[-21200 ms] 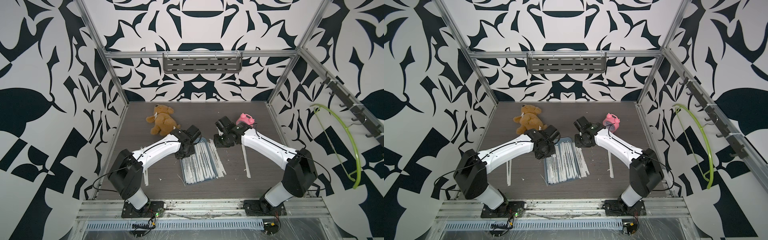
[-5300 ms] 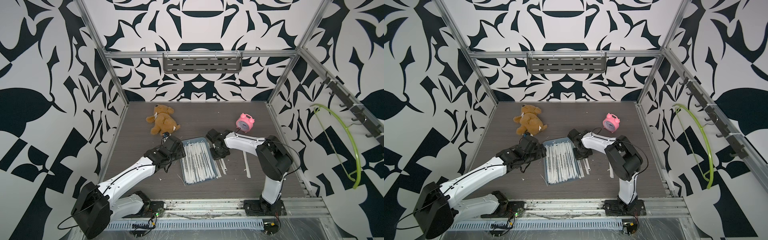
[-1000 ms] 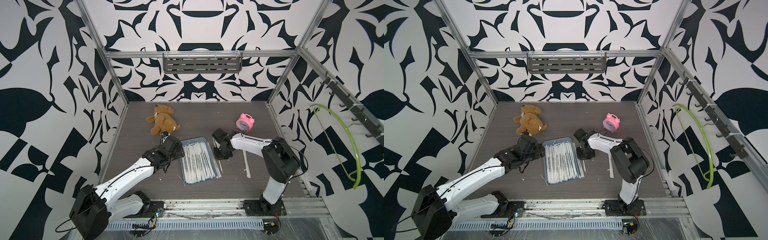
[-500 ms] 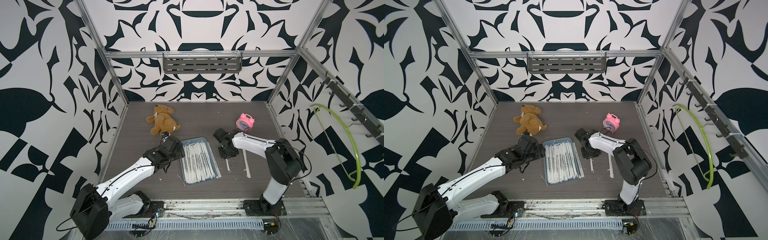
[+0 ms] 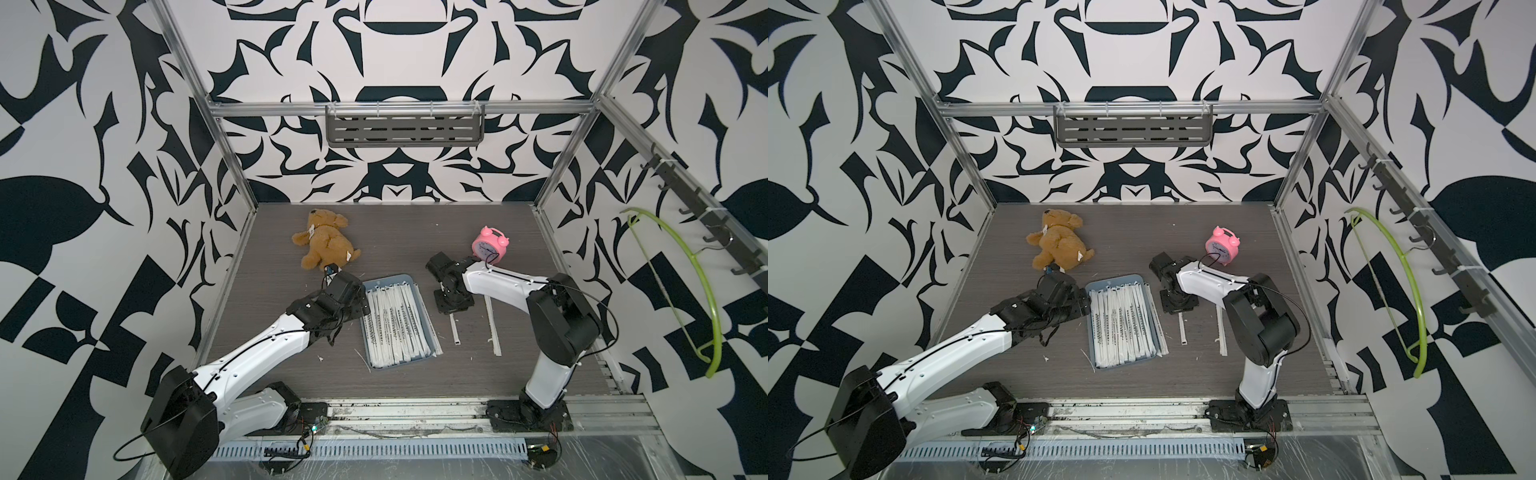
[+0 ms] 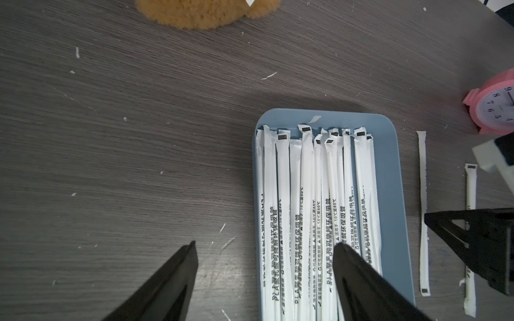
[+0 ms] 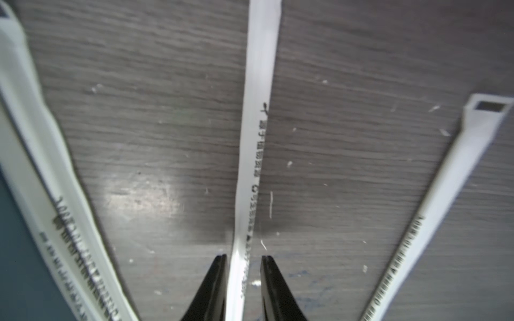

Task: Put the straws into the storage box
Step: Pick up the straw from the center of the board, then place the straw in the storage box.

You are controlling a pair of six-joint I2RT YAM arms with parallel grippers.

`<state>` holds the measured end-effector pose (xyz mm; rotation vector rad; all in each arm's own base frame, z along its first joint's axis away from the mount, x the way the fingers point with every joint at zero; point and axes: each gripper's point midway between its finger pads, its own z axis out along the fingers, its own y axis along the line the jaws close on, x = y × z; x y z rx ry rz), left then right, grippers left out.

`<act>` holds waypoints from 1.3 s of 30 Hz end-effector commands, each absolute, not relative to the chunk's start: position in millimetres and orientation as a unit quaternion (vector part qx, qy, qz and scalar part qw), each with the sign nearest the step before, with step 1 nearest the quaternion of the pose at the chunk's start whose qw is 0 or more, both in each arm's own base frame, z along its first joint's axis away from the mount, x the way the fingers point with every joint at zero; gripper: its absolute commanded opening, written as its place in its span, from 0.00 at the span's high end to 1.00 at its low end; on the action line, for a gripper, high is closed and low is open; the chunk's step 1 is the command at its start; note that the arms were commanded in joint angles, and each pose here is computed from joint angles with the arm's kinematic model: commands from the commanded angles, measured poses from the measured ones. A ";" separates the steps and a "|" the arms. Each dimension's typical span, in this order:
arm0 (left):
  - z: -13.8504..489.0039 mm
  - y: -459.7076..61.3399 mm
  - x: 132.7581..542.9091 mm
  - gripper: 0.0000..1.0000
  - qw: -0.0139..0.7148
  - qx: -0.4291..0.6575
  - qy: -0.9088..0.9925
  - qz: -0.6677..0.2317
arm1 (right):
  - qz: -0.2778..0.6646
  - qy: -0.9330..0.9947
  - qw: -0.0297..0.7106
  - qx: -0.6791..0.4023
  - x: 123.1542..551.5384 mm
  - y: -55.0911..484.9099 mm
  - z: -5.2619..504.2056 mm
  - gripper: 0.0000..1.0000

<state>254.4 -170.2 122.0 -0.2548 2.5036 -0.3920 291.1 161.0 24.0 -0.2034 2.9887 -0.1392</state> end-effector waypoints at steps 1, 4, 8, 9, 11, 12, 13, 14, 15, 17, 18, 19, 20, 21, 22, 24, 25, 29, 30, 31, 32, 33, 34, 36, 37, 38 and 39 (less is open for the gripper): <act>126.7 -170.7 254.0 0.16 0.295 -0.093 0.939 -0.148 | -0.030 0.995 0.078 -0.054 298.2 166.6 24.6 0.75; 125.2 -167.4 252.0 0.16 0.295 -0.097 0.939 -0.145 | -0.034 0.995 0.073 -0.051 297.5 164.6 19.0 0.80; 123.0 -163.0 249.2 0.16 0.296 -0.102 0.939 -0.142 | -0.037 0.995 0.073 -0.053 297.5 163.1 19.7 0.88; 122.6 -162.2 248.7 0.16 0.296 -0.102 0.939 -0.141 | -0.039 0.995 0.072 -0.054 297.3 162.7 20.7 0.90; 122.5 -160.8 248.3 0.16 0.297 -0.103 0.939 -0.139 | -0.038 0.995 0.075 -0.053 298.2 162.6 28.1 0.93; 120.8 -159.9 247.4 0.16 0.295 -0.103 0.940 -0.136 | -0.033 0.995 0.080 -0.054 298.3 164.9 35.4 0.93; 119.2 -158.0 246.6 0.16 0.293 -0.105 0.941 -0.131 | -0.026 0.994 0.087 -0.056 297.7 169.8 45.5 0.94; 116.6 -156.2 245.0 0.16 0.289 -0.106 0.943 -0.125 | -0.021 0.993 0.097 -0.059 297.7 174.7 56.9 0.94; 112.7 -153.1 243.1 0.16 0.282 -0.108 0.946 -0.115 | -0.013 0.992 0.110 -0.067 296.8 184.2 70.8 0.94; 103.9 -148.1 237.8 0.16 0.265 -0.110 0.953 -0.097 | 0.000 0.987 0.134 -0.086 292.2 204.8 96.0 0.94; 100.0 -147.8 234.8 0.16 0.255 -0.107 0.956 -0.093 | 0.004 0.984 0.147 -0.097 289.5 216.8 107.6 0.94; 96.6 -147.6 232.3 0.16 0.247 -0.107 0.959 -0.092 | 0.009 0.982 0.154 -0.104 284.9 229.8 115.5 0.94; 94.7 -148.1 230.6 0.16 0.243 -0.107 0.959 -0.094 | 0.017 0.981 0.159 -0.110 280.9 242.0 119.8 0.95; 93.4 -149.2 229.3 0.16 0.242 -0.110 0.959 -0.101 | 0.024 0.980 0.162 -0.114 276.8 255.2 122.1 0.95; 93.3 -149.9 228.5 0.16 0.243 -0.113 0.957 -0.108 | 0.030 0.979 0.164 -0.118 271.7 268.8 122.5 0.95; 95.4 -150.0 228.5 0.16 0.250 -0.119 0.954 -0.118 | 0.018 0.977 0.177 -0.121 269.7 284.2 116.6 0.96; 96.8 -149.1 228.5 0.16 0.254 -0.122 0.952 -0.120 | 0.010 0.977 0.173 -0.122 267.9 288.5 109.4 0.96; 99.2 -147.9 228.5 0.16 0.259 -0.123 0.950 -0.122 | -0.007 0.980 0.156 -0.124 264.9 295.0 85.5 0.96; 98.1 -148.4 228.0 0.16 0.257 -0.121 0.951 -0.122 | -0.007 0.980 0.153 -0.124 264.4 297.1 80.1 0.96; 96.9 -148.8 228.1 0.16 0.255 -0.120 0.952 -0.121 | -0.007 0.981 0.150 -0.124 262.9 299.3 76.5 0.96; 95.5 -149.8 227.7 0.16 0.252 -0.119 0.953 -0.121 | -0.007 0.982 0.145 -0.123 261.0 300.6 71.7 0.95; 95.0 -150.7 227.7 0.16 0.250 -0.118 0.953 -0.122 | -0.006 0.982 0.141 -0.123 259.3 302.2 68.3 0.95; 94.1 -151.5 227.7 0.16 0.249 -0.116 0.954 -0.122 | -0.007 0.983 0.136 -0.122 257.1 302.8 64.0 0.95; 93.6 -152.4 228.8 0.16 0.250 -0.117 0.953 -0.125 | -0.012 0.983 0.133 -0.123 254.6 303.4 56.9 0.93; 93.5 -153.8 229.1 0.16 0.250 -0.117 0.953 -0.128 | -0.017 0.984 0.130 -0.123 253.6 302.6 52.7 0.93; 92.4 -154.4 229.1 0.16 0.250 -0.117 0.953 -0.129 | -0.017 0.984 0.129 -0.123 253.6 303.2 50.1 0.93; 92.3 -155.0 229.5 0.16 0.249 -0.117 0.952 -0.131 | -0.019 0.984 0.130 -0.122 254.7 303.0 48.8 0.93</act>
